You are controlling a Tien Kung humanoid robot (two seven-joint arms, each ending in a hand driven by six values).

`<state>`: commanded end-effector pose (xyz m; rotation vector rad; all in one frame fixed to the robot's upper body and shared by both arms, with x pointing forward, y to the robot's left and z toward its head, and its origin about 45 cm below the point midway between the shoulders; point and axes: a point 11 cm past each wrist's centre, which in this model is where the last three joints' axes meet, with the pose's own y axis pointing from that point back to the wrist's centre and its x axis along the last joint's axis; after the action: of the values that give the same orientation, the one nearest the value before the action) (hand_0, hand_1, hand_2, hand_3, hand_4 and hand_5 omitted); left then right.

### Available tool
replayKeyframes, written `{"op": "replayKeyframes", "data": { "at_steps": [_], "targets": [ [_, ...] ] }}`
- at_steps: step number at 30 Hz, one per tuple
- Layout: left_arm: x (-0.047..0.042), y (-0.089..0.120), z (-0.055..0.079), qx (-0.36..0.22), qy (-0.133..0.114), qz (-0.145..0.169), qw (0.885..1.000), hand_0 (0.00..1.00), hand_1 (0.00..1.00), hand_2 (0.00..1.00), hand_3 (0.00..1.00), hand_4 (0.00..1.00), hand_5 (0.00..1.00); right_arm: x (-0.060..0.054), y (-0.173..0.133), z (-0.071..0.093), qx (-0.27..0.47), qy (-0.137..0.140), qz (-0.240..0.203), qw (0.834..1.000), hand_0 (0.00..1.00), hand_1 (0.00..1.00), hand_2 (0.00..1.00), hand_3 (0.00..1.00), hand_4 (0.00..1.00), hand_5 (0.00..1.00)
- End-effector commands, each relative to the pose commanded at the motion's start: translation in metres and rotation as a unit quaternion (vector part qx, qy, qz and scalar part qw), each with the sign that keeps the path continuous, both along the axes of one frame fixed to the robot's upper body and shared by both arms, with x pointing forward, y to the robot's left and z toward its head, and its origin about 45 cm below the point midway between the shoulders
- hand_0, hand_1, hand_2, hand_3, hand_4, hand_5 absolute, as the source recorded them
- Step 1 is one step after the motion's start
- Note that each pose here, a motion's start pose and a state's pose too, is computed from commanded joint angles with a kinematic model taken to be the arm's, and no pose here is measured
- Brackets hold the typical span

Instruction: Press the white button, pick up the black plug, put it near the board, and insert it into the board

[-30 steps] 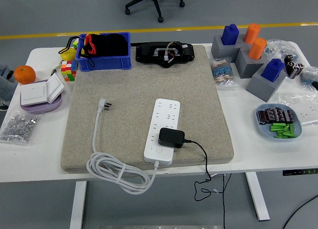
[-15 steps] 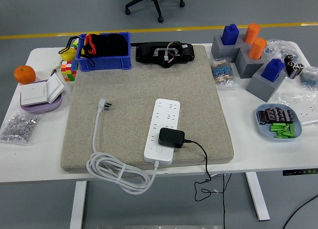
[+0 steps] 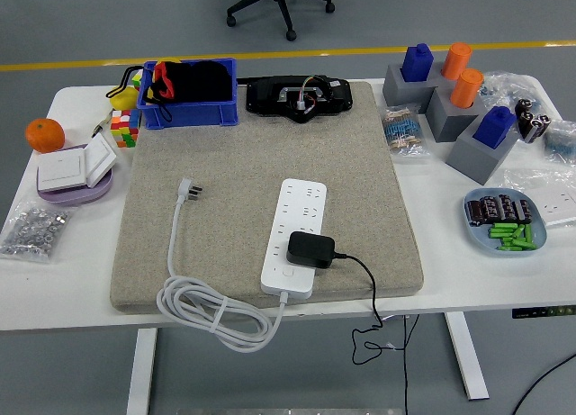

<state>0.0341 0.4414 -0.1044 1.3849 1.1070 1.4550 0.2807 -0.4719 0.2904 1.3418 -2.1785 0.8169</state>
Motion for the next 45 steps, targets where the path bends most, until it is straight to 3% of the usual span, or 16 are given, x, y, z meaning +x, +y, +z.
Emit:
{"op": "replayKeyframes", "data": {
  "at_steps": [6, 8, 12, 13, 14, 19, 20, 23, 30, 34, 41, 45],
  "targets": [
    [0.0019, 0.002, 0.001, 0.003, -0.001, 0.001, 1.0, 0.706, 0.698, 0.67, 0.712, 0.723, 0.287, 0.002, 0.001, -0.001, 0.001, 0.004, 0.007, 1.0, 0.918, 0.86, 0.827, 0.825, 0.998, 0.801],
    [0.0024, 0.002, 0.001, 0.002, -0.001, 0.001, 1.0, 0.705, 0.698, 0.67, 0.711, 0.722, 0.287, 0.004, 0.001, -0.004, 0.006, 0.014, 0.006, 1.0, 0.938, 0.875, 0.858, 0.86, 0.998, 0.855],
    [0.0027, 0.001, 0.001, 0.001, -0.001, 0.0, 1.0, 0.705, 0.698, 0.67, 0.711, 0.722, 0.287, 0.004, 0.001, -0.01, 0.02, 0.027, 0.005, 0.999, 0.938, 0.875, 0.858, 0.86, 0.998, 0.855],
    [0.0031, 0.001, 0.001, 0.001, -0.001, 0.0, 1.0, 0.705, 0.698, 0.67, 0.711, 0.722, 0.287, 0.005, 0.001, -0.012, 0.025, 0.032, 0.005, 0.999, 0.938, 0.875, 0.858, 0.86, 0.998, 0.855],
    [0.0037, 0.001, 0.001, 0.002, 0.0, -0.001, 1.0, 0.706, 0.698, 0.67, 0.711, 0.721, 0.286, 0.005, 0.001, -0.015, 0.031, 0.04, 0.006, 0.999, 0.991, 0.942, 0.937, 0.954, 0.998, 0.978],
    [0.0067, 0.001, 0.001, 0.002, -0.006, -0.004, 1.0, 0.706, 0.698, 0.67, 0.711, 0.721, 0.286, 0.003, -0.001, -0.027, 0.059, 0.07, 0.009, 0.996, 0.991, 0.942, 0.937, 0.954, 0.998, 0.978],
    [0.0069, 0.002, 0.001, 0.002, -0.006, -0.003, 1.0, 0.706, 0.698, 0.67, 0.712, 0.72, 0.288, 0.003, -0.001, -0.031, 0.063, 0.081, 0.008, 0.995, 0.998, 0.998, 0.998, 0.998, 0.998, 0.998],
    [0.0049, 0.002, 0.001, 0.002, -0.003, -0.003, 1.0, 0.706, 0.698, 0.67, 0.712, 0.72, 0.288, 0.005, 0.0, -0.037, 0.061, 0.101, 0.01, 0.993, 0.998, 0.998, 0.998, 0.998, 0.998, 0.998],
    [-0.0046, 0.002, 0.0, 0.002, 0.006, 0.003, 1.0, 0.706, 0.697, 0.67, 0.712, 0.721, 0.289, 0.014, 0.005, -0.036, 0.056, 0.077, 0.022, 0.995, 0.998, 0.998, 0.998, 0.998, 0.998, 0.998],
    [-0.0089, 0.005, 0.001, 0.006, 0.01, 0.005, 1.0, 0.707, 0.699, 0.67, 0.712, 0.72, 0.29, 0.016, 0.003, -0.038, 0.042, 0.08, 0.003, 0.996, 0.998, 0.998, 0.998, 0.998, 0.998, 0.998],
    [-0.0061, 0.008, 0.003, 0.008, 0.006, 0.003, 1.0, 0.705, 0.697, 0.67, 0.712, 0.72, 0.289, 0.019, 0.009, -0.046, 0.03, 0.098, 0.005, 0.995, 0.998, 0.998, 0.998, 0.998, 0.998, 0.998],
    [-0.0055, 0.006, 0.002, 0.006, 0.005, 0.001, 1.0, 0.707, 0.697, 0.67, 0.712, 0.719, 0.289, 0.02, 0.013, -0.044, 0.019, 0.087, 0.012, 0.996, 0.998, 0.998, 0.998, 0.998, 0.998, 0.998]
  ]
}}
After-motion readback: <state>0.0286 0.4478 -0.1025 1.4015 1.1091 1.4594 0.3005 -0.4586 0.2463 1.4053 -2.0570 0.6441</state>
